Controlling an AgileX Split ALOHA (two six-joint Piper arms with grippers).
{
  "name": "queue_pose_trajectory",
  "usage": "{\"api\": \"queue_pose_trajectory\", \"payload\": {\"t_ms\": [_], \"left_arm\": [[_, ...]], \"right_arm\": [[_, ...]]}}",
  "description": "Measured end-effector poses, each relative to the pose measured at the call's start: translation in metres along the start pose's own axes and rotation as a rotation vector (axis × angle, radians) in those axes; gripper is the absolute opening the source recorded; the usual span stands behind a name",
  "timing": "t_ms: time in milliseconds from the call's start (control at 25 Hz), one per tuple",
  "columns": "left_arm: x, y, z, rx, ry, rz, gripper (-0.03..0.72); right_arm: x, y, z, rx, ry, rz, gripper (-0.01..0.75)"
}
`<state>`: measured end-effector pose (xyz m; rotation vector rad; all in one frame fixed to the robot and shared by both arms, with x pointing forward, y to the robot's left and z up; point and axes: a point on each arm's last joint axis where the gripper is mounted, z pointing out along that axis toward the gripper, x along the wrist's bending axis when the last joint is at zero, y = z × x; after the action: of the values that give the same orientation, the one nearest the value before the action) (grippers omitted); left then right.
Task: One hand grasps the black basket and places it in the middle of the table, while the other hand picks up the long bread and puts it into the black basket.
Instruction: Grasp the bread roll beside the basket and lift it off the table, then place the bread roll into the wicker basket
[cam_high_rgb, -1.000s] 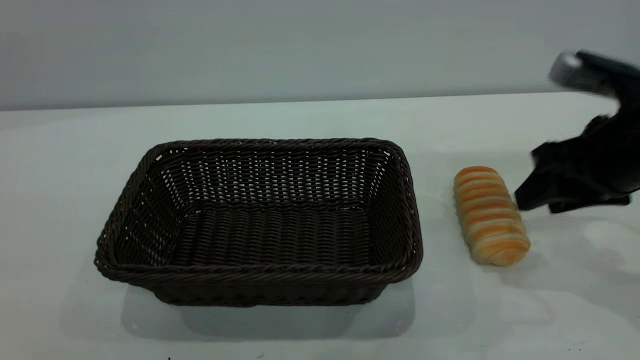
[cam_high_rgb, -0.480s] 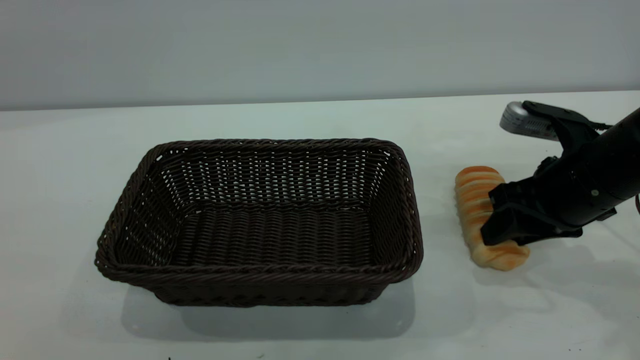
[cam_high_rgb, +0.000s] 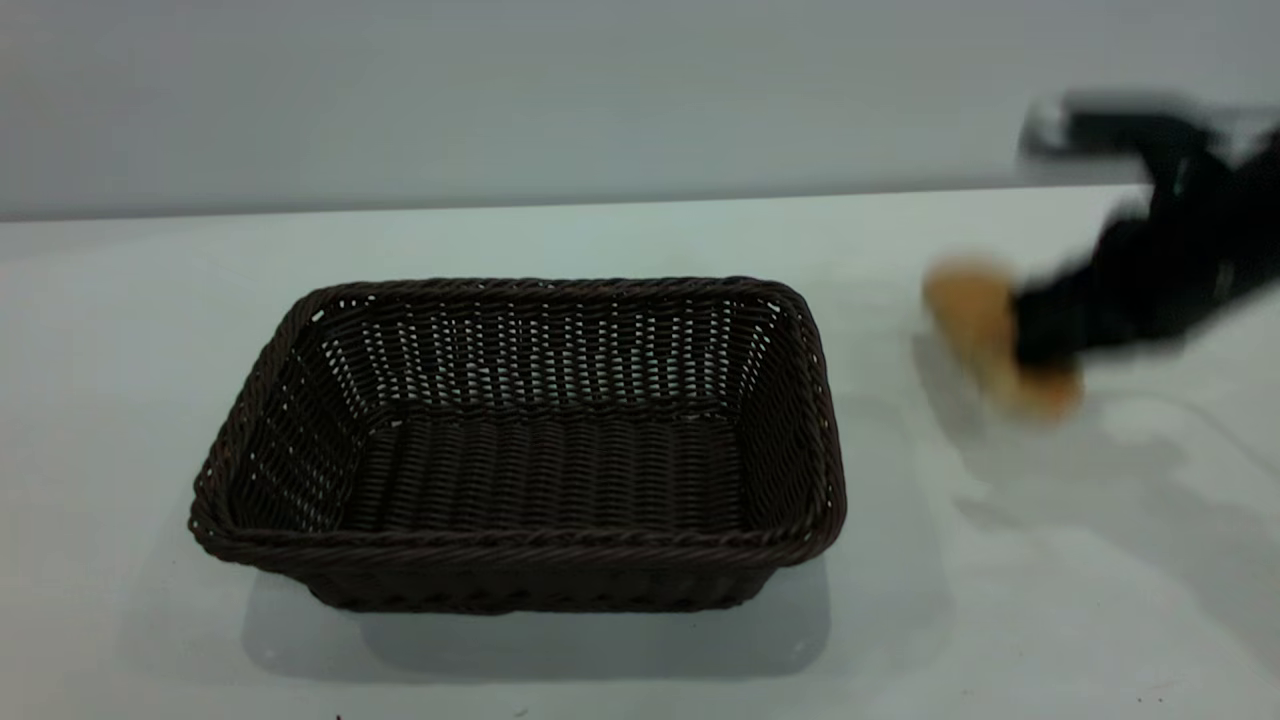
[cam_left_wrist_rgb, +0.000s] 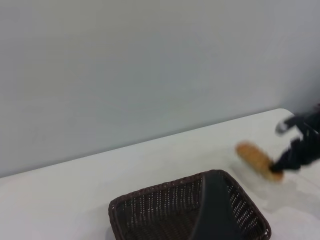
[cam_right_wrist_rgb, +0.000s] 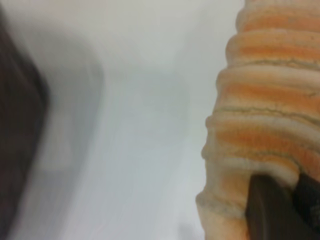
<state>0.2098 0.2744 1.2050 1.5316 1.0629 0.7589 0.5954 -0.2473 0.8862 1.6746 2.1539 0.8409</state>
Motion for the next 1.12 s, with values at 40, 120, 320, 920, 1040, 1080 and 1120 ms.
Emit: {"api": "queue_pose_trajectory", "payload": {"t_ms": [40, 120, 320, 920, 1040, 1080, 1120], "left_arm": [[0.0, 0.0, 0.0, -0.001, 0.0, 0.0, 0.585], [0.0, 0.0, 0.0, -0.005, 0.001, 0.0, 0.585], [0.0, 0.001, 0.0, -0.008, 0.001, 0.0, 0.585], [0.0, 0.001, 0.0, -0.012, 0.001, 0.0, 0.585], [0.0, 0.001, 0.0, -0.012, 0.001, 0.0, 0.585], [0.0, 0.001, 0.0, -0.012, 0.001, -0.001, 0.585], [0.0, 0.001, 0.0, -0.012, 0.001, -0.001, 0.585]], "right_arm": [[0.003, 0.015, -0.014, -0.06, 0.009, -0.016, 0.031], [0.014, 0.044, -0.048, -0.186, 0.053, -0.054, 0.031], [0.072, 0.067, -0.091, -0.307, 0.264, -0.137, 0.029], [0.213, -0.016, -0.006, 0.036, 0.503, -0.446, 0.028], [0.213, -0.019, 0.013, 0.055, 0.493, -0.467, 0.028], [0.215, -0.017, 0.015, 0.05, 0.496, -0.475, 0.028], [0.216, -0.014, 0.017, 0.043, 0.498, -0.481, 0.028]]}}
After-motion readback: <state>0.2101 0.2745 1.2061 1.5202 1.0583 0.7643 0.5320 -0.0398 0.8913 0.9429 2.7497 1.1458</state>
